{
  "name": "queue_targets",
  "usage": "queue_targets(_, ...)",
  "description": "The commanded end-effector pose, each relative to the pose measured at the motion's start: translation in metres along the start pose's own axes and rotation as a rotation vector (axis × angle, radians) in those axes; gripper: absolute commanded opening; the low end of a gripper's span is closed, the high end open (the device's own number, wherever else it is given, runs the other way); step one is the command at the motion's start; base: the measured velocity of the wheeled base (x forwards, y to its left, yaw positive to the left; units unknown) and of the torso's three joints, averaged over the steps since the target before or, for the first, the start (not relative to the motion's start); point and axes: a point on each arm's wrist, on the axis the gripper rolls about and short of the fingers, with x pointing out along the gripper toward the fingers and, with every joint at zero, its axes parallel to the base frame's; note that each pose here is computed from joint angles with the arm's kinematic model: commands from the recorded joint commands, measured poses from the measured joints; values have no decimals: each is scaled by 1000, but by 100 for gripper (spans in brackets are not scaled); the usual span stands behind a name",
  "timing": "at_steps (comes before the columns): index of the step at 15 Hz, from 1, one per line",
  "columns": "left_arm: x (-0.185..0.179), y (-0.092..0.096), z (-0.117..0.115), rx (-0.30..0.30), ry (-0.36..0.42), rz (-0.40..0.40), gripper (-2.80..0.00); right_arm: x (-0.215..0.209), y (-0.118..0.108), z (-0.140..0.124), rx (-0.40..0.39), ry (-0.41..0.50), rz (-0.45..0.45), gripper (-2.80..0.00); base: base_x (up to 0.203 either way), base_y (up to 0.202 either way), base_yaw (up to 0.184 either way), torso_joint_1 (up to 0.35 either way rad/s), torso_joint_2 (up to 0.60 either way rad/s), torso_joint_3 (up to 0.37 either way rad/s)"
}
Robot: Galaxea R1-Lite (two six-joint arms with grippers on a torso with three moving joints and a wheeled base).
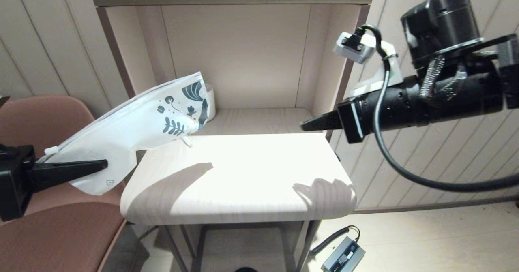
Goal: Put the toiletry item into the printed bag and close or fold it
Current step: Hand it to the other hand
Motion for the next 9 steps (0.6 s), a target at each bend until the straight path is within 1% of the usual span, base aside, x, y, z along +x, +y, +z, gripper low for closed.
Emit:
queue_targets(1,-9,-15,3,20,-27,29,-280,59,-13,-7,40,60,-17,-280,0,0,0,0,0,0)
queue_targets(3,-13,-20,5,16,-35,65,-280,105,-14,-8,56,74,-30,-280,0,0,0,0,0,0)
queue_targets(4,-15,-23,5,0,-42,69,-280,127,-11,-9,60,79,-31,-280,0,0,0,0,0,0)
queue_targets(7,-19,-32,6,1,-58,74,-280,175,6,-6,41,58,-15,-280,0,0,0,0,0,0)
queue_targets(9,-21,-35,7,-6,-63,72,-280,197,20,-14,23,66,4,-280,0,0,0,0,0,0)
